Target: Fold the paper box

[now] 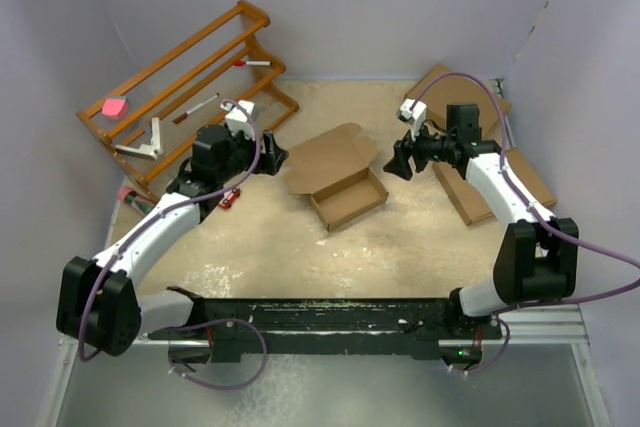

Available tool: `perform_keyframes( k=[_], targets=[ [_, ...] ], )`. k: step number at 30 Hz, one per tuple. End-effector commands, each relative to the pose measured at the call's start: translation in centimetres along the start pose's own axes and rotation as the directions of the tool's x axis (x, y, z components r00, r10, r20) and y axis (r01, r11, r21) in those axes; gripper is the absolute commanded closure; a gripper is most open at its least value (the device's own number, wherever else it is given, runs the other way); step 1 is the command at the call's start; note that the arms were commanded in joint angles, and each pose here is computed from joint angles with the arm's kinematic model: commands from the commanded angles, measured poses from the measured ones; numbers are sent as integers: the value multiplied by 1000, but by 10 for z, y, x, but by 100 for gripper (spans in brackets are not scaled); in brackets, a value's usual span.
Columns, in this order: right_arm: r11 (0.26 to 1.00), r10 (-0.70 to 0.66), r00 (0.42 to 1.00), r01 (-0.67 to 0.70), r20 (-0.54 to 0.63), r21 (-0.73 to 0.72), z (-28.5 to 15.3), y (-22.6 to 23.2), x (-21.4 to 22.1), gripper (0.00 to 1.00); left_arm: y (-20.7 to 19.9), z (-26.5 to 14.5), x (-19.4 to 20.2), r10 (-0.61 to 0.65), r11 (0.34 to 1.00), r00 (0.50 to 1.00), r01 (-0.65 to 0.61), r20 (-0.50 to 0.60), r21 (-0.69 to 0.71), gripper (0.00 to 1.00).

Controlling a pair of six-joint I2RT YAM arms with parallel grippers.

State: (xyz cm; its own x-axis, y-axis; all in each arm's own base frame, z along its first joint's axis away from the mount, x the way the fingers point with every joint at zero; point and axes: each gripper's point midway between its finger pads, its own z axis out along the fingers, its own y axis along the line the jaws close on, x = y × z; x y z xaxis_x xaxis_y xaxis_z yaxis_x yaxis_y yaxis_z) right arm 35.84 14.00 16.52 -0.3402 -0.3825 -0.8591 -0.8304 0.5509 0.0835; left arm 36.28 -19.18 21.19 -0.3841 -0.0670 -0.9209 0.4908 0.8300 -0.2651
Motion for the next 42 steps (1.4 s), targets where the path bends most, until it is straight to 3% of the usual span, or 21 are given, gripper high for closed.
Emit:
perform_keyframes(
  k=[1, 5, 11, 18, 26, 35, 42],
  targets=[
    [999, -32, 999, 33, 41, -10, -8, 3, -13, 30, 38, -27, 56, -210, 955, 969, 174, -132, -240, 23],
    [999, -31, 999, 32, 43, -14, -8, 4, -12, 29, 53, -47, 82, -269, 912, 942, 184, -198, -366, 23],
    [999, -35, 999, 35, 42, -11, -8, 3, -12, 30, 102, -75, 104, -198, 827, 882, -84, -428, -556, 23],
    [999, -36, 998, 37, 43, -9, -10, 3, -13, 29, 124, -51, 113, -196, 866, 809, -121, -554, -485, 24],
    [999, -37, 998, 37, 47, -7, -12, 2, -14, 28, 141, -44, 133, -244, 887, 746, -86, -619, -453, 24],
    [999, -37, 998, 38, 51, -8, -13, 2, -14, 28, 141, -39, 152, -289, 915, 695, -2, -659, -403, 25],
    [999, -39, 998, 39, 59, -9, -15, 3, -16, 27, 151, -41, 155, -323, 902, 688, 16, -650, -432, 26]
  ],
)
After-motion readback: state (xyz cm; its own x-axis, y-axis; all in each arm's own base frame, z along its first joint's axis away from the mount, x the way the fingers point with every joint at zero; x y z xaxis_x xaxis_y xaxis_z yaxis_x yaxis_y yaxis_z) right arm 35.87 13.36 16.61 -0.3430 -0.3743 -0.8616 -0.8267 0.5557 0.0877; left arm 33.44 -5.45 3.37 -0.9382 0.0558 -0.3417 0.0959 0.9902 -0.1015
